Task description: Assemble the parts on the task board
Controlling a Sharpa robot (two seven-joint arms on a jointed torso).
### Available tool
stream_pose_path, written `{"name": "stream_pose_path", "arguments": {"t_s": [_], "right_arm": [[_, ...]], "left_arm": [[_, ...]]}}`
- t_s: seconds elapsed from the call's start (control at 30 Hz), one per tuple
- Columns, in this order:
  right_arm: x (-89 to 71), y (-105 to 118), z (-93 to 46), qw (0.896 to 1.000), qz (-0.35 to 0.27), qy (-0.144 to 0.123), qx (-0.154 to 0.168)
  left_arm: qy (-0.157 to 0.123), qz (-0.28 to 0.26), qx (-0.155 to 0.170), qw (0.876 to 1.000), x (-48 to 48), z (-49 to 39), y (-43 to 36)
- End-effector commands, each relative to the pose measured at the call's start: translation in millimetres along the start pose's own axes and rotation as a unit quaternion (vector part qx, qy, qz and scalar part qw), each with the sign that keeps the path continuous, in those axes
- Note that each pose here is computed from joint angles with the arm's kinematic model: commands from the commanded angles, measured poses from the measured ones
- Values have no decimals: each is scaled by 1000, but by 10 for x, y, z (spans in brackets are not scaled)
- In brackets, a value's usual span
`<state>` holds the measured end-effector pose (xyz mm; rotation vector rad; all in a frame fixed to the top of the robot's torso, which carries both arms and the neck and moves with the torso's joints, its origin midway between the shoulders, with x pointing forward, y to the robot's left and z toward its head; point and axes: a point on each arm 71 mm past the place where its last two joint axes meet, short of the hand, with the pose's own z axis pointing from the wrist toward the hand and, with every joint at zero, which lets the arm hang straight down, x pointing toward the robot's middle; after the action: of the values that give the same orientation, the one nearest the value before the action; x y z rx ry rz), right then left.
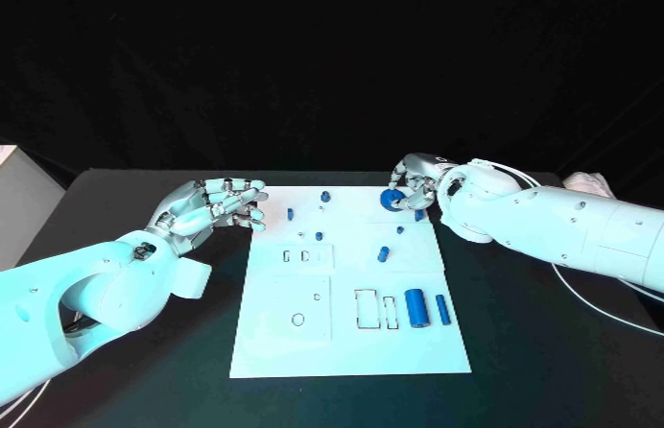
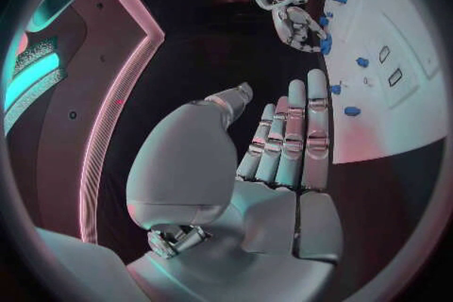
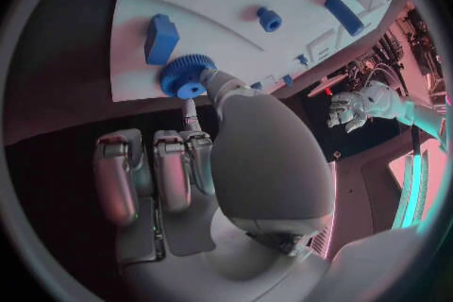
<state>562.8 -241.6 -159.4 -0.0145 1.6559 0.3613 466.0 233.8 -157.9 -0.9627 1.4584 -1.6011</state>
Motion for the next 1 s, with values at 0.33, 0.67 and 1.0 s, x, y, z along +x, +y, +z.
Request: {"name": "stream_pose_path", "arguments": {"t_s": [0.33, 0.67, 1.0], "right_arm": [[104, -10, -1, 999, -23, 23, -1], [108, -58, 1, 999, -21, 27, 8], [98, -109, 2, 999, -17, 24, 20]], "left_arm": [[11, -1, 1, 1000, 23, -1, -5], [10, -1, 0, 1000, 19, -1, -3], [11, -1, -2, 1000, 16, 0, 0]]}}
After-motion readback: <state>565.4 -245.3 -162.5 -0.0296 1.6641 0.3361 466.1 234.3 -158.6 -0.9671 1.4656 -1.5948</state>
